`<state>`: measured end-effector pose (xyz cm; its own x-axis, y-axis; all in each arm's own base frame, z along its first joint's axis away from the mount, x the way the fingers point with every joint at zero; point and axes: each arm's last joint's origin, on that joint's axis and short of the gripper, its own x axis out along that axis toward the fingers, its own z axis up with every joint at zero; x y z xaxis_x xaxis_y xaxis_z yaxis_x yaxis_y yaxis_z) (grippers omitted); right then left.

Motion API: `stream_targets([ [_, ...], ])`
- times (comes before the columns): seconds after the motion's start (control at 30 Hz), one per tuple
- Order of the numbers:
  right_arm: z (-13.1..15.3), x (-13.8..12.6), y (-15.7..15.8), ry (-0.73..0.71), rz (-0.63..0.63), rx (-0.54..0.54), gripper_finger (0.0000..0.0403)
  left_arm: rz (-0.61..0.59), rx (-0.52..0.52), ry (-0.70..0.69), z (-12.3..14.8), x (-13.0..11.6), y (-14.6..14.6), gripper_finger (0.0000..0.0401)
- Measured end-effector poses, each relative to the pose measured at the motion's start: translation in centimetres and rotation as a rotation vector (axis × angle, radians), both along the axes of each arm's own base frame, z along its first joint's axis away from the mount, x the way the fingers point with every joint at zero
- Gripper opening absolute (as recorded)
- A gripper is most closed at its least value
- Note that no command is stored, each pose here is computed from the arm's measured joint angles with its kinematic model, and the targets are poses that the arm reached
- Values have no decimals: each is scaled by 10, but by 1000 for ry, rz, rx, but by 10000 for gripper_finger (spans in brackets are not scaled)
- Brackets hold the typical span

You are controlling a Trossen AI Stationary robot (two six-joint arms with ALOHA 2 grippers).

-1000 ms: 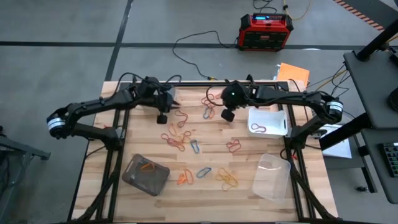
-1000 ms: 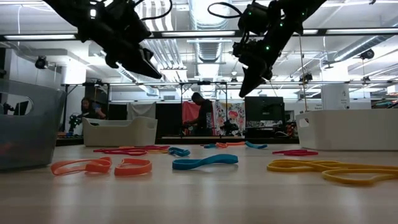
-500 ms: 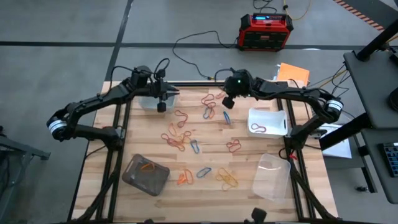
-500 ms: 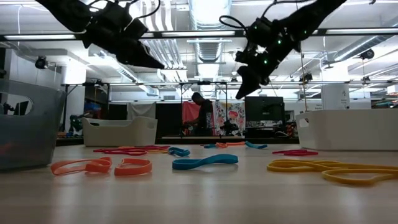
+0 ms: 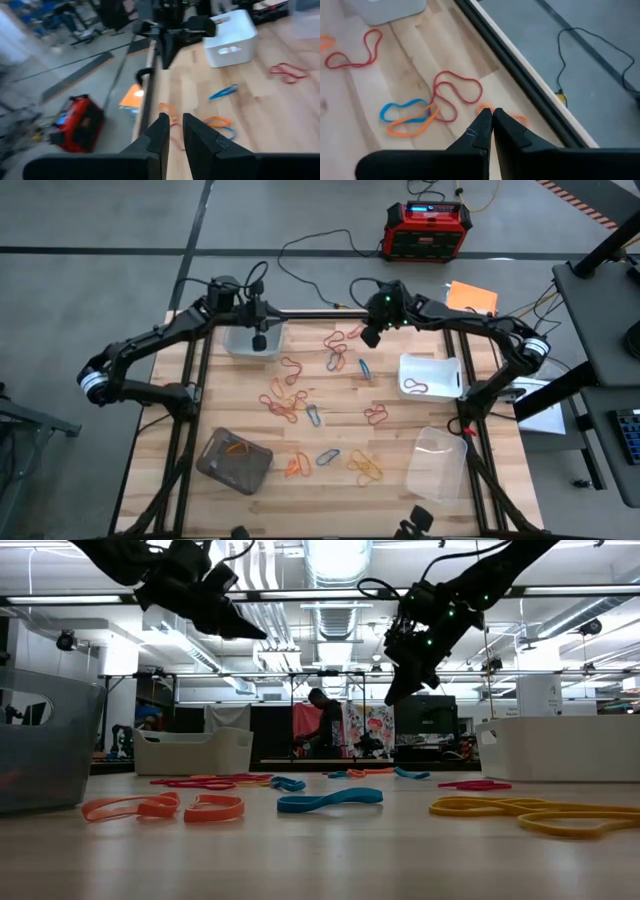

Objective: Sort rubber bands into baskets
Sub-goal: Put the blue rubber band into the transparent bin

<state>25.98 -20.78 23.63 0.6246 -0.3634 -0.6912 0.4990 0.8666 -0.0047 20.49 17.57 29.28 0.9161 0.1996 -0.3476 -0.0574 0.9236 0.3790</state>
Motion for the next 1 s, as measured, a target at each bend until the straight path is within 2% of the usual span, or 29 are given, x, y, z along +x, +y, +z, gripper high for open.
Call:
stream_targets([
  [0.1, -1, 0, 5, 7, -15, 41, 9, -41, -49, 17, -8, 2, 3, 39],
  [0.23, 1, 1, 14, 11, -30, 91, 9, -36, -106, 73, -19, 4, 6, 39],
  [0.47, 17, 10, 39, 52, 37, 127, 9, -34, -184, 147, -28, 0, 2, 39],
  [0.67, 22, 20, 58, 67, 108, 125, 9, -32, -198, 154, -28, 0, 1, 39],
  [1.0, 22, 26, 68, 60, 124, 129, 9, -20, -223, 149, -28, 0, 1, 39],
])
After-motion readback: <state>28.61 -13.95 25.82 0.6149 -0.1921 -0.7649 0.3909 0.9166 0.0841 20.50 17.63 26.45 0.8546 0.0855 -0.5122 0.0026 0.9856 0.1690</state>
